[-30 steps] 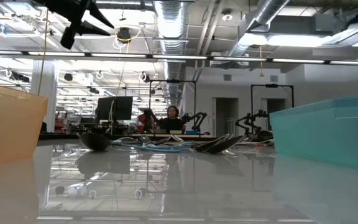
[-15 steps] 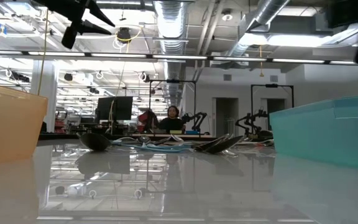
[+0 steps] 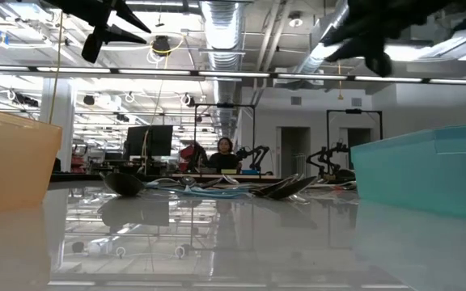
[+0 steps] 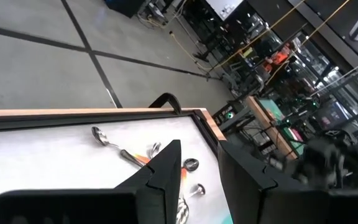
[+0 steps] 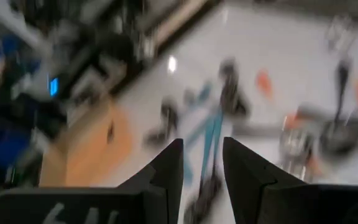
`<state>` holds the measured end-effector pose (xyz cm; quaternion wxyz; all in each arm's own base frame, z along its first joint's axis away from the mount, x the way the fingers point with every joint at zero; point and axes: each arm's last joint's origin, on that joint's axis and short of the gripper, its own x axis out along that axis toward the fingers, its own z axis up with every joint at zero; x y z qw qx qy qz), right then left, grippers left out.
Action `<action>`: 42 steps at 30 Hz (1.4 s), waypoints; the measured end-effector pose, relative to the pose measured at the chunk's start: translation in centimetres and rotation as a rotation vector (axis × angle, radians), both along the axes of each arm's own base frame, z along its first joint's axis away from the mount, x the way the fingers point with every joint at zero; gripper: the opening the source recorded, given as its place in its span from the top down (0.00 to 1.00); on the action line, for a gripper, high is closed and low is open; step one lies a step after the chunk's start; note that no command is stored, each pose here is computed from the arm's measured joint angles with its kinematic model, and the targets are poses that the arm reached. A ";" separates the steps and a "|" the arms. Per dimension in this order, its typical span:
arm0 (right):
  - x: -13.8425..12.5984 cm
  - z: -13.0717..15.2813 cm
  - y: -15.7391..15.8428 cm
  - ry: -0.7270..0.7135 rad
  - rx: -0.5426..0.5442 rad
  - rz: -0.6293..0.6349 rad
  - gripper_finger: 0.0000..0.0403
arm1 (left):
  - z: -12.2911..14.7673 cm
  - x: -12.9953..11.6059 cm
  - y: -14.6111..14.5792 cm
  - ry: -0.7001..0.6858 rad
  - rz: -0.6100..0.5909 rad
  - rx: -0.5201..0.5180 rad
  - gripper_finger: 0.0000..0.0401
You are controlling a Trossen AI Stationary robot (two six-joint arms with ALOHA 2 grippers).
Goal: Sort silverware by color (type)
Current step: Put the blue spoon into the orange bin
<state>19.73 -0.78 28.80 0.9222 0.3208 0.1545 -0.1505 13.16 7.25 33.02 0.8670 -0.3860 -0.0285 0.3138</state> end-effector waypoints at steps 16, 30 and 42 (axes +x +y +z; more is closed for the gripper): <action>1.8 -0.2 -5.6 -0.069 -0.088 -0.236 0.70 | -0.1 0.3 0.0 0.099 -0.089 0.128 0.77; 5.0 -4.5 -6.4 0.179 -0.151 -0.026 0.58 | -0.3 1.5 0.8 0.108 0.011 0.148 0.77; 8.8 -1.0 -8.2 0.404 -0.387 0.152 0.38 | -2.2 3.9 1.9 0.237 0.008 0.128 0.77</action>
